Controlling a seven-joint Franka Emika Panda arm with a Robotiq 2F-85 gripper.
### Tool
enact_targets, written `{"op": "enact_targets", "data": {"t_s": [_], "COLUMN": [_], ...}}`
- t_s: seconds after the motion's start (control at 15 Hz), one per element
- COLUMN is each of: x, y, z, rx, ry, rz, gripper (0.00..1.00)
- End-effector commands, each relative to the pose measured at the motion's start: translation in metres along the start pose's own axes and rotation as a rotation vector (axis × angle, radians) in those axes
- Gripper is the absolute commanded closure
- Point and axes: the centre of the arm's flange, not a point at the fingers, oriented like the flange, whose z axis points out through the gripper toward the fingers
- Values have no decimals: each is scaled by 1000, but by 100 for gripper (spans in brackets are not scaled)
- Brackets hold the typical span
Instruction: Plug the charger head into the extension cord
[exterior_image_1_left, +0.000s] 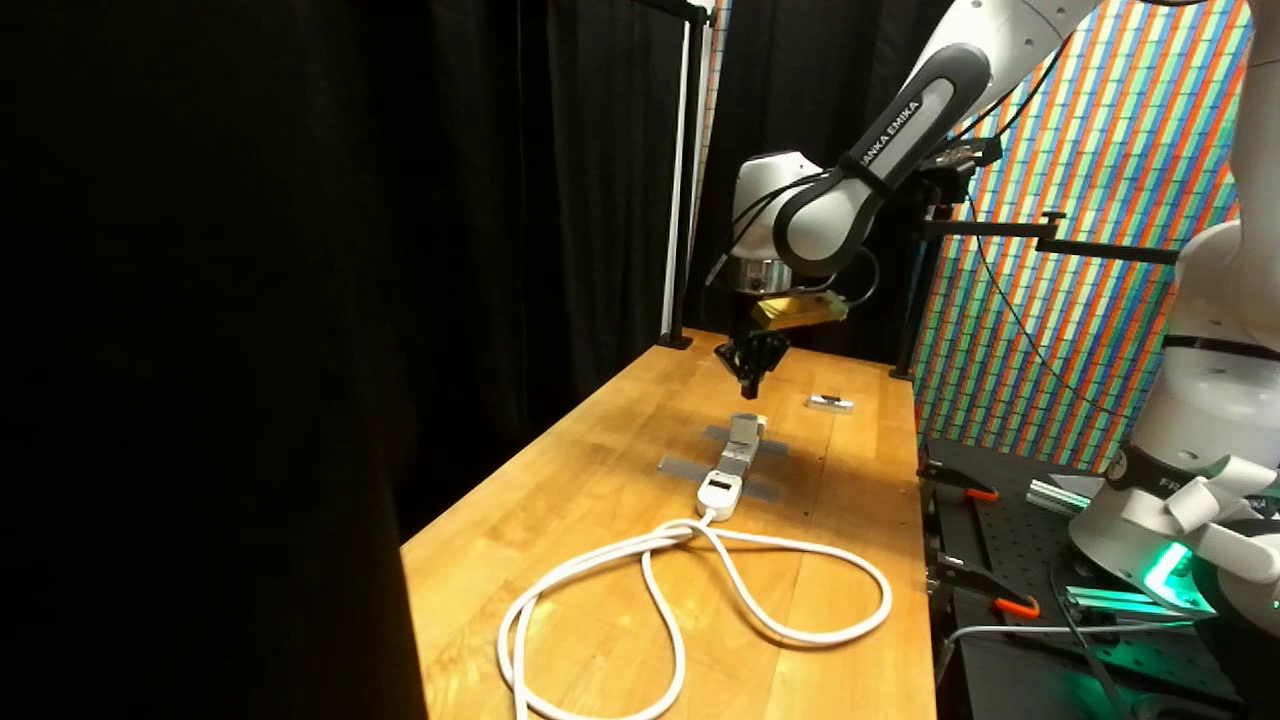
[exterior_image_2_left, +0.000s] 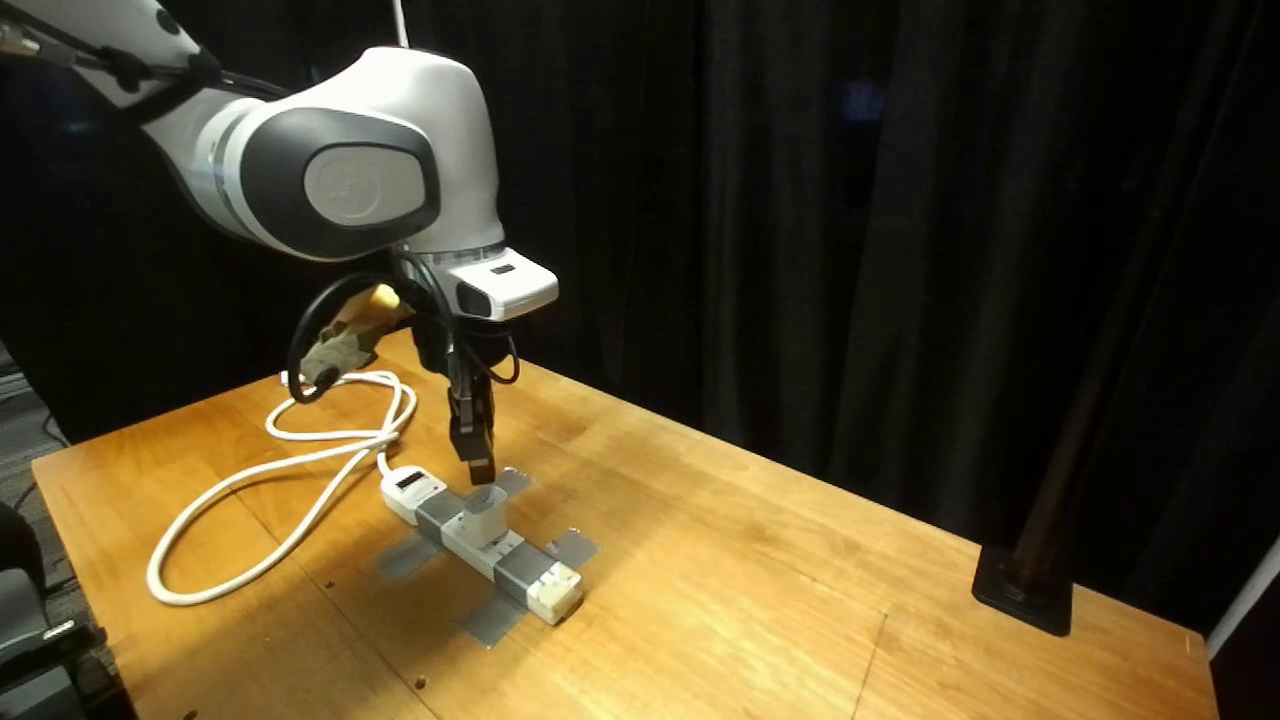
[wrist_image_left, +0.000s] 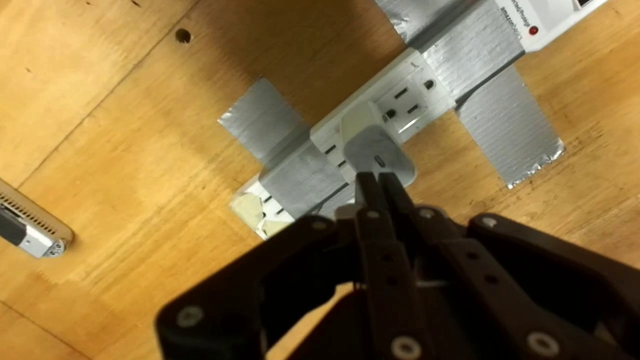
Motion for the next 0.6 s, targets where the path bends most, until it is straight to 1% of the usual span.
{"op": "enact_targets", "data": {"t_s": [0.0, 0.33, 0.53], "x": [2, -1, -2], "y": [-6, -9, -8], "z": [8, 24, 35], "rx": [16, 20, 19], "ry": [26, 5, -7], "rz": [19, 27, 41], "gripper": [94, 92, 93]}}
